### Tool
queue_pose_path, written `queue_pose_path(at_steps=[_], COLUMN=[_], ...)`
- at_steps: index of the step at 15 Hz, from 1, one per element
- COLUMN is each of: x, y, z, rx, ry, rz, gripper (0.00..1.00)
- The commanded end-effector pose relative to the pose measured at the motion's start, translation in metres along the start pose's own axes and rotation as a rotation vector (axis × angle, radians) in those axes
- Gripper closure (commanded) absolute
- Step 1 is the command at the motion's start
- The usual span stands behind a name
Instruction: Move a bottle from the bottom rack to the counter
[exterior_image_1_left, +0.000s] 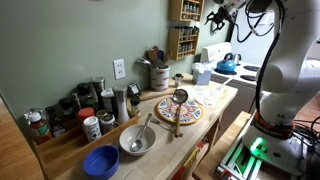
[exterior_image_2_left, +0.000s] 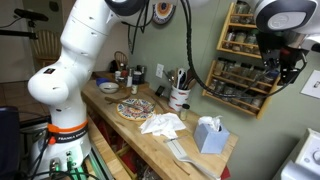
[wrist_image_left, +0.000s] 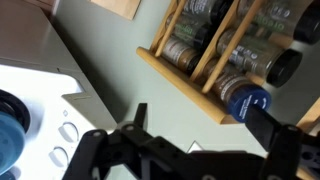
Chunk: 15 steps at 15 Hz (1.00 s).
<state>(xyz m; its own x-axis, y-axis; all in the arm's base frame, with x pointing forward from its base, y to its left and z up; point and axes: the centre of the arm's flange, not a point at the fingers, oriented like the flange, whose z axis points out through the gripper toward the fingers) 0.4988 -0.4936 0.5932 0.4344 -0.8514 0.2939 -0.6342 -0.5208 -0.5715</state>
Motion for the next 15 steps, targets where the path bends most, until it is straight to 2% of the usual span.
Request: queue_pose_path(at_steps=[1, 5, 8, 9, 11, 15], x=[0.002, -0.007, -0.010, -0.012, -0.012, -0.012], y=[-0.001, -0.023, -0.047, -0.037, -0.049, -0.050], z=[-0.016, -0.032, -0.041, -0.034, -0.039, -0.039], rx=[0.021, 0.030, 0.058, 0.054, 0.062, 0.062], ry=[-0.106, -0.174, -0.163, -0.153, -0.142, -0.141], rz=[-0.172, -0.383, -0.547, -0.453, -0.510, -0.529], gripper=[0.00, 0.00, 0.00, 0.00, 0.00, 0.00])
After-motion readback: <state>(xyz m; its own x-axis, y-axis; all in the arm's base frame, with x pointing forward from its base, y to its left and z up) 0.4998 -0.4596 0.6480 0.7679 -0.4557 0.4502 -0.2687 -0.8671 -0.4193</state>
